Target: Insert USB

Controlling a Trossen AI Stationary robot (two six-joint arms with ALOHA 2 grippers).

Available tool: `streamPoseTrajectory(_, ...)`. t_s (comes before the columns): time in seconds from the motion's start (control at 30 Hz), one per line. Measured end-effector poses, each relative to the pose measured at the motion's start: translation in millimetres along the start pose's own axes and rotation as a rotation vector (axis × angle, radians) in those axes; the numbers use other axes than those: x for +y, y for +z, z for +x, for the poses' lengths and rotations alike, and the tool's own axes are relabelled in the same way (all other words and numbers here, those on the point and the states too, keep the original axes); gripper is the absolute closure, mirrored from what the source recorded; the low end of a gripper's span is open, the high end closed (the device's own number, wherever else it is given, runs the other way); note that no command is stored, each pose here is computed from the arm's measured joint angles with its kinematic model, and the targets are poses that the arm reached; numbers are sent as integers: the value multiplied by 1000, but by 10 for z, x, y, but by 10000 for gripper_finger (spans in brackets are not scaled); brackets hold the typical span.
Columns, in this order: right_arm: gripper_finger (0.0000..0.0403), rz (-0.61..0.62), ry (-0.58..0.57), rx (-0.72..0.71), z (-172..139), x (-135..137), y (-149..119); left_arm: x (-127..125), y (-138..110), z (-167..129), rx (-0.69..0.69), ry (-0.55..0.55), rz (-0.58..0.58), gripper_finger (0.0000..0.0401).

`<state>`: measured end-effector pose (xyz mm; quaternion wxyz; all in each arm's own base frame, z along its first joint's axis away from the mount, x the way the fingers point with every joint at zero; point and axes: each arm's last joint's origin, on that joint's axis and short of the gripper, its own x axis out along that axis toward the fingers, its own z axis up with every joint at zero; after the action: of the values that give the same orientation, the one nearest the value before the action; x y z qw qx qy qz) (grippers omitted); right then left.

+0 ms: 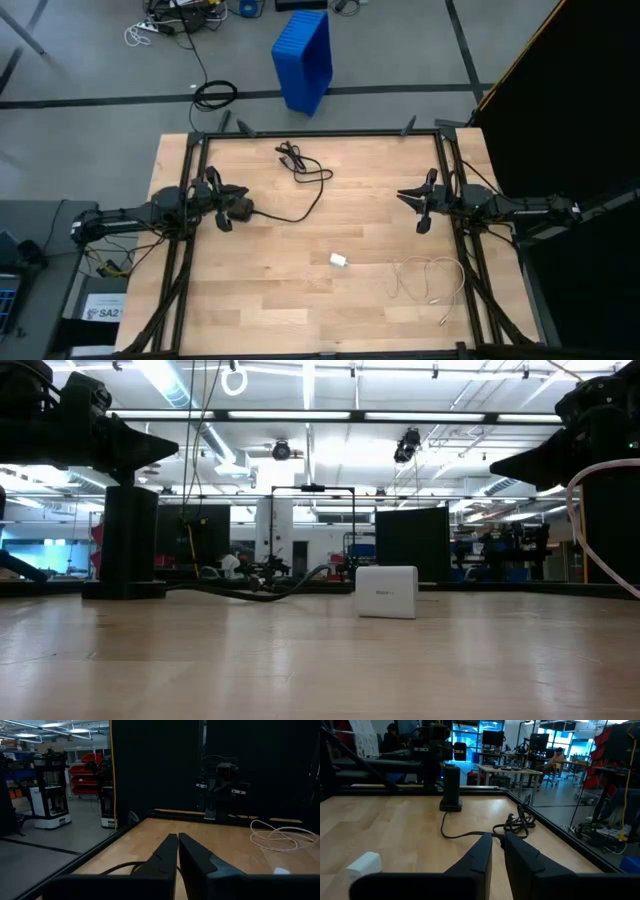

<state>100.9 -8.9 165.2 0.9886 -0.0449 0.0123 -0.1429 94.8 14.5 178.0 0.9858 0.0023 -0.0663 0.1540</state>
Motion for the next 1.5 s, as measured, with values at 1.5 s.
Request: streamPoseTrajectory(1.5,366,0,0,0,0,0,0,0,2,0,-1,0,0,400)
